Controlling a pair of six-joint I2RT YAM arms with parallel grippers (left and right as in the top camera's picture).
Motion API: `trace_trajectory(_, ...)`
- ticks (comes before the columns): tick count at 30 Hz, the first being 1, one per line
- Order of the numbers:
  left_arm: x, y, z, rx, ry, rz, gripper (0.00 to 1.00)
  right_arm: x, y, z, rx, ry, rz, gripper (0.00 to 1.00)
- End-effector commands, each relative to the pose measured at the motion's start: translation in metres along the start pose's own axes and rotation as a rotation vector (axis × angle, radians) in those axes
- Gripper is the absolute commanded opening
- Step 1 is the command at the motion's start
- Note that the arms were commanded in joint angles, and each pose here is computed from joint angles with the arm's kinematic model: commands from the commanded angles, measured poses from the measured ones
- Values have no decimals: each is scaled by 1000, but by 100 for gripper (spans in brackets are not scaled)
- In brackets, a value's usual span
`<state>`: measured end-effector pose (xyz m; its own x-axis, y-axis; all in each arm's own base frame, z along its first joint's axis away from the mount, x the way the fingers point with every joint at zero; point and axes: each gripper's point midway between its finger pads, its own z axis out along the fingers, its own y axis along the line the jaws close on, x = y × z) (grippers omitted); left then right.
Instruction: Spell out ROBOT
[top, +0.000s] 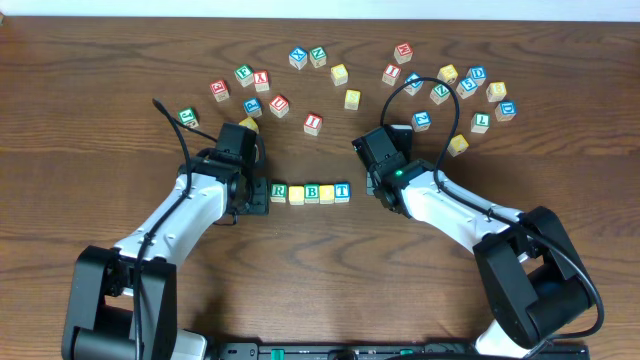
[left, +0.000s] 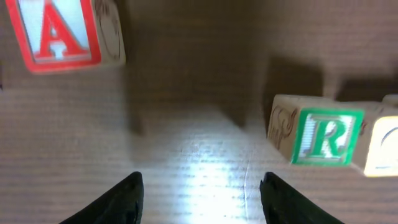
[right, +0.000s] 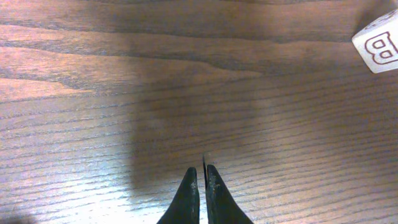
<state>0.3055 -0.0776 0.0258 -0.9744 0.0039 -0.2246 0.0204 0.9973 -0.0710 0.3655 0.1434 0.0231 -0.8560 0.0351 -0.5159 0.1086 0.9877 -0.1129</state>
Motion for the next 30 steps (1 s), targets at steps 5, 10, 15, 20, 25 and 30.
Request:
trace_trajectory(5, 0, -1, 3, 6, -2, 10, 59, 3, -5, 4, 21, 9, -20, 1)
trace_trajectory(10, -1, -1, 3, 7, -5, 12, 60, 4, -6, 4, 22, 10, -20, 1)
trace_trajectory(15, -6, -1, 6, 2, -22, 11, 60, 4, -6, 4, 22, 11, -21, 1)
trace_trajectory(20, -4, 0, 14, -2, -3, 15, 59, 4, -6, 4, 23, 11, -21, 1)
trace_trajectory(25, -4, 0, 15, -3, -3, 15, 60, 4, -6, 4, 23, 11, -21, 1)
trace_trajectory(30, -5, 0, 17, -2, -6, 16, 59, 4, -6, 4, 22, 12, -21, 1)
